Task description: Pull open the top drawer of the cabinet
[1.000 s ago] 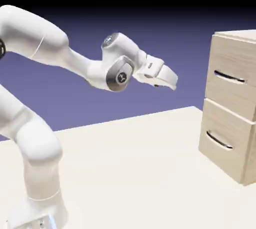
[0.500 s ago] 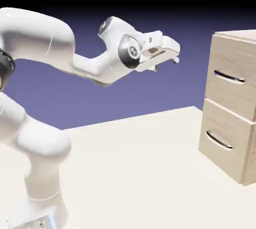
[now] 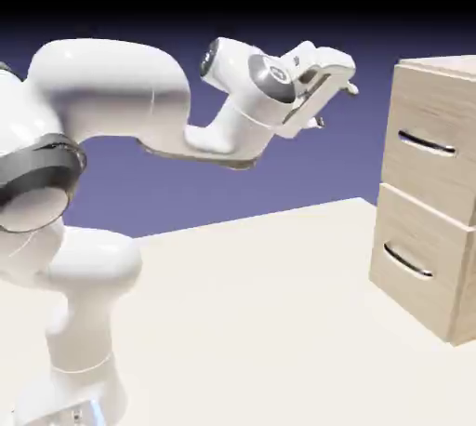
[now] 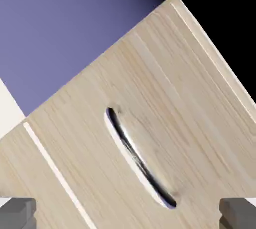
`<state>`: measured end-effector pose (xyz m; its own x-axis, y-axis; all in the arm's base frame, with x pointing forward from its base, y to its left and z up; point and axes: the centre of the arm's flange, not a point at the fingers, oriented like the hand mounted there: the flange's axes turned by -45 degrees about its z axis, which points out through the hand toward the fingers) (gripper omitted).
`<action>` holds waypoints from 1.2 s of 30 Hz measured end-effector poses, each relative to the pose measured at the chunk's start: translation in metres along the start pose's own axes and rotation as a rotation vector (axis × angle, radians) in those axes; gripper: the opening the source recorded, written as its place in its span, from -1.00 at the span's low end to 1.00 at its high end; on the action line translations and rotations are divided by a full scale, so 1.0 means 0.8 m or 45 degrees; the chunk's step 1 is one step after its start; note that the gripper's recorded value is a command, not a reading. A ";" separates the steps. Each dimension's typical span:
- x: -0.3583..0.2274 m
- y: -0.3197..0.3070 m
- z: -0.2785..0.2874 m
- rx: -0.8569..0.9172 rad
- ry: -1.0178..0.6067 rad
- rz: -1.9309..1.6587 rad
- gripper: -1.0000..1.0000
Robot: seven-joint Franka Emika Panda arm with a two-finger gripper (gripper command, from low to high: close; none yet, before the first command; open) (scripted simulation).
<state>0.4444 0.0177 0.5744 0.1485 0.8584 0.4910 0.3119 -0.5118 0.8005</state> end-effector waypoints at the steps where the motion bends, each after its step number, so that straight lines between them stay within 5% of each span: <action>1: -0.002 0.001 0.006 -0.017 0.003 -0.025 0.00; 32: -0.052 -0.047 0.274 -0.448 0.079 -0.684 0.00; 33: -0.051 -0.046 0.278 -0.448 0.079 -0.685 -1.00; 36: -0.053 -0.050 0.267 -0.447 0.079 -0.685 -1.00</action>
<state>0.6265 0.0092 0.4482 -0.0008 1.0000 -0.0001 0.0002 0.0001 1.0000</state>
